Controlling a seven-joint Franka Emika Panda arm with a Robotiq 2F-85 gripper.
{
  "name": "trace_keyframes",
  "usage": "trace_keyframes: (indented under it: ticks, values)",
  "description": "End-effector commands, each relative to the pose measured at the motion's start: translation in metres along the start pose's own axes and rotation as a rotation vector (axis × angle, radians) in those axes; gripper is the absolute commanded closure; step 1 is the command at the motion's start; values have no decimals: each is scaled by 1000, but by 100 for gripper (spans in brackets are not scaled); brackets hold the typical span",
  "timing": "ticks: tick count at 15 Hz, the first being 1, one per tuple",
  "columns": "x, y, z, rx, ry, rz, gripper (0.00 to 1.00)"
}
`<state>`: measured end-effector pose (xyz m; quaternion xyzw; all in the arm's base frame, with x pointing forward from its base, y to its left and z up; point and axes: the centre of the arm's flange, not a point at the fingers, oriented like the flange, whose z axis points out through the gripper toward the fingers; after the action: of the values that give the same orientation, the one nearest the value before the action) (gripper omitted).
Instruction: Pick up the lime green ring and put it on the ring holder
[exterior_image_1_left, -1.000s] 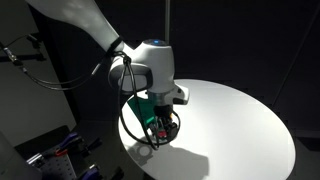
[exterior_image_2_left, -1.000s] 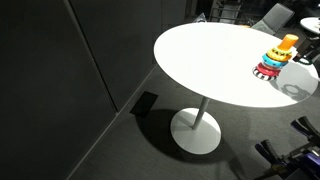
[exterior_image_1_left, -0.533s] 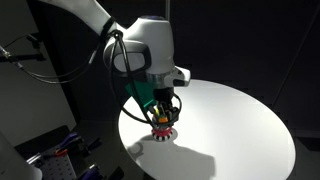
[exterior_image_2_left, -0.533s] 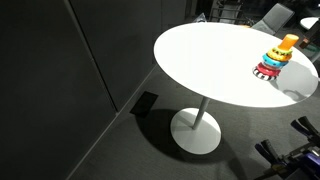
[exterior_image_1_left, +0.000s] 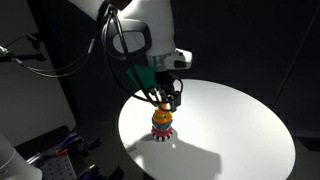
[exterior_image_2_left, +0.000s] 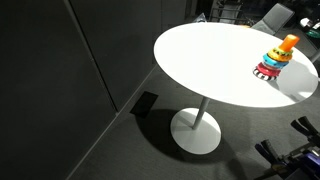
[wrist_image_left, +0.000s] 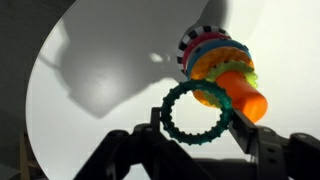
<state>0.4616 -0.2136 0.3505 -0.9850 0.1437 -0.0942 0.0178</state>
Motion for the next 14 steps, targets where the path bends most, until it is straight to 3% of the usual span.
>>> trace_keyframes:
  ticks: [1,14]
  values:
    - [16,-9,-18,29,12,31,55]
    - [30,-55,6,40,-25,22,55]
